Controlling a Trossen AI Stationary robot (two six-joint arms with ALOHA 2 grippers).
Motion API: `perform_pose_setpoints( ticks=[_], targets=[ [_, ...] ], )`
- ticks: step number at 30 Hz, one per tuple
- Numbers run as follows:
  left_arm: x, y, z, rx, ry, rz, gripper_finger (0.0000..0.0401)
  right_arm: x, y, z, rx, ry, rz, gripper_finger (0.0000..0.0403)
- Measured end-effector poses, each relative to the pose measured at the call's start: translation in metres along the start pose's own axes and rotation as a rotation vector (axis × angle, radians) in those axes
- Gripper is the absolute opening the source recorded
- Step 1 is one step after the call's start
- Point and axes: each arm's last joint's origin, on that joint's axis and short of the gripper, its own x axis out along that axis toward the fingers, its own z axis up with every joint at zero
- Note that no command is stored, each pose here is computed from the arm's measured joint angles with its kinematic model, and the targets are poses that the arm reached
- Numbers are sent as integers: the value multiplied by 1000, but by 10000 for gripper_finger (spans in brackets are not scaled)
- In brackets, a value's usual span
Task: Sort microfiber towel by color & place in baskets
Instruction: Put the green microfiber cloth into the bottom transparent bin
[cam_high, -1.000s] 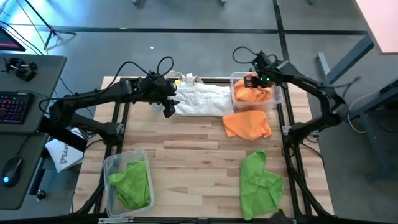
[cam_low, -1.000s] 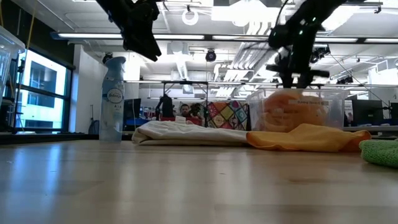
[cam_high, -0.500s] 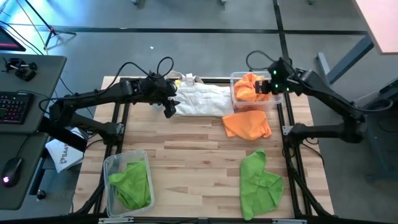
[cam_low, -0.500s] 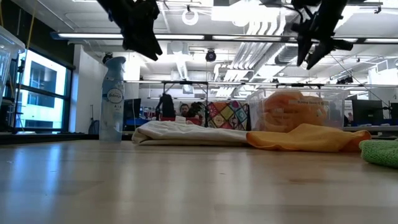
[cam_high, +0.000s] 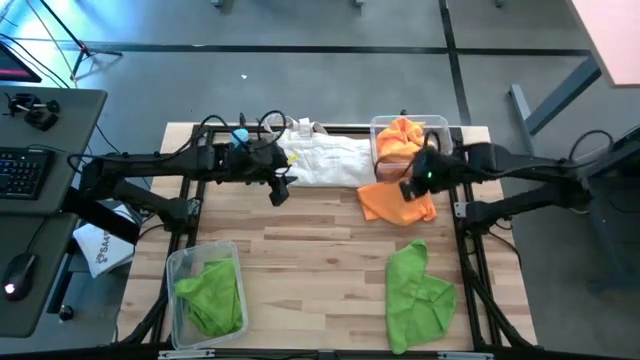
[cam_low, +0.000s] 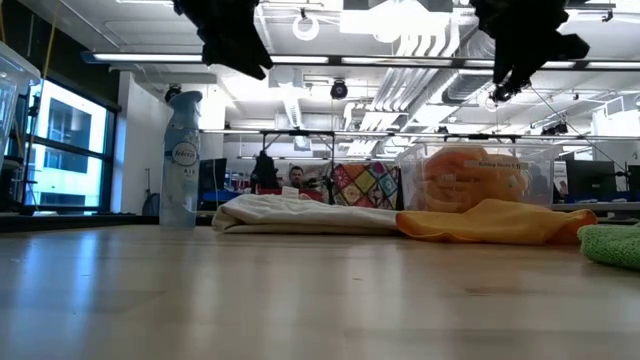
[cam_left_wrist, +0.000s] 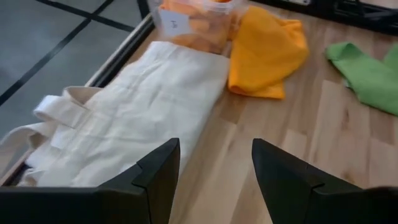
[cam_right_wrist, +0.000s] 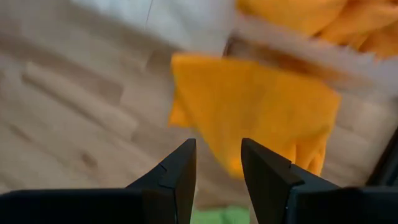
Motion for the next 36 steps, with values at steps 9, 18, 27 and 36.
perform_pose_setpoints(
  ticks=[9, 18, 27, 36],
  targets=[
    [-5, -20, -4, -32, 5, -77, 188, 16, 30, -35, -128, 71, -99, 121],
    [-11, -39, -8, -77, 13, -137, 188, 36, 44, -81, -205, 62, -174, 121],
    [-17, -51, -12, -135, 13, -152, 188, 85, 30, -144, -42, 220, -61, 122],
    [-18, -54, -12, -165, 1, -124, 188, 114, 15, -173, 52, 314, 4, 122]
  ],
)
